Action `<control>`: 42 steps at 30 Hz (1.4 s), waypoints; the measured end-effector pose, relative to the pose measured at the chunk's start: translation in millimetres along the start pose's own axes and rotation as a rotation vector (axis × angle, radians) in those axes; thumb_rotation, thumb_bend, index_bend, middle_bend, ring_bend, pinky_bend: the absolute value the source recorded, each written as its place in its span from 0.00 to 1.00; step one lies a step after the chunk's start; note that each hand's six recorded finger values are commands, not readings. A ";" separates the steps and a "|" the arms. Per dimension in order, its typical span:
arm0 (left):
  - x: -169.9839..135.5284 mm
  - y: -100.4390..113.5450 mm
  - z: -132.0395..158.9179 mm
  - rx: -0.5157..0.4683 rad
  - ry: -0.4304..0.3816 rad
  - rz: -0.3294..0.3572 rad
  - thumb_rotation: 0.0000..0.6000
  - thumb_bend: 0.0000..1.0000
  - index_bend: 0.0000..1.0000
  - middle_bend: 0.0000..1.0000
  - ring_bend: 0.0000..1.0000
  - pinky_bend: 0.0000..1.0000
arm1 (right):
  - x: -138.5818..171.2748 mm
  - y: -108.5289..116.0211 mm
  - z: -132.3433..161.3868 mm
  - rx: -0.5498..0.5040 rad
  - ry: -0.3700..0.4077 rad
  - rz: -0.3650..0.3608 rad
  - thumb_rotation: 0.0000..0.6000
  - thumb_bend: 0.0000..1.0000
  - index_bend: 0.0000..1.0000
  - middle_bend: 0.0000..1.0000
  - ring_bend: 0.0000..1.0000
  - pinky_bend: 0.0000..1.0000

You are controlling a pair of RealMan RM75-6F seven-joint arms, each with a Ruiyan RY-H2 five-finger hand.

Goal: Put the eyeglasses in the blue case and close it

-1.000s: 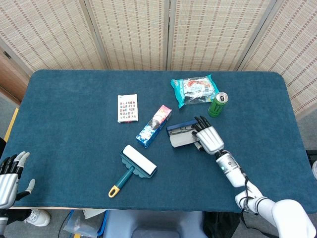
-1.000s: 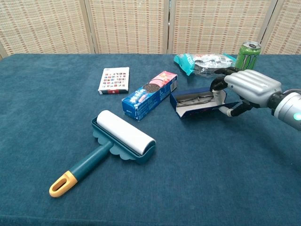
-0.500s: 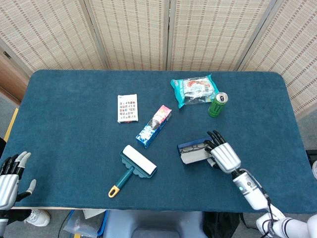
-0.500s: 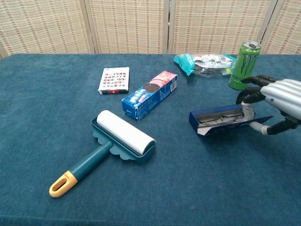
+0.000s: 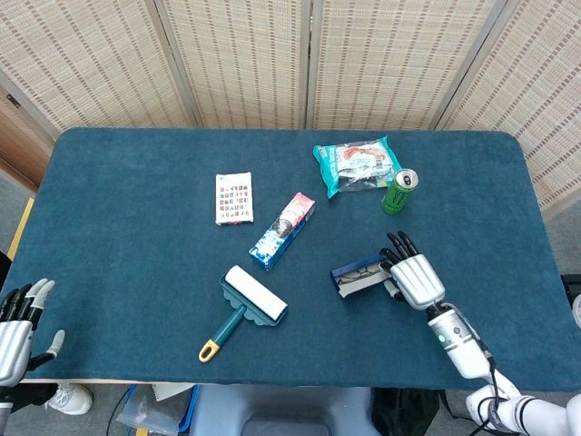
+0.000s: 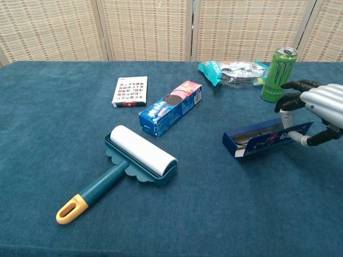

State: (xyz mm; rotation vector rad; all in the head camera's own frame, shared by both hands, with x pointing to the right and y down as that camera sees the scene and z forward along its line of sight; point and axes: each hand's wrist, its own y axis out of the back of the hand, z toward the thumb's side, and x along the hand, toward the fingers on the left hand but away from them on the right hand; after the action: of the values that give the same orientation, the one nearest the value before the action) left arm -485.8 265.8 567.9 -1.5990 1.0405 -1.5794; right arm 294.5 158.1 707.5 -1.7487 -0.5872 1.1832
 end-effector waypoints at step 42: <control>-3.5 1.4 -5.7 -0.005 0.014 -0.007 1.00 0.38 0.00 0.00 0.00 0.00 | -74.6 9.5 1.2 0.020 -0.041 0.062 1.00 0.37 0.00 0.01 0.00 0.00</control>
State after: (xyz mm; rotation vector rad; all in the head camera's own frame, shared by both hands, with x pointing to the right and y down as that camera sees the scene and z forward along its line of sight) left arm -491.5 268.6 565.3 -1.5985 1.0485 -1.5957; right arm 260.8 96.2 733.6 -1.7397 -0.5470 1.2668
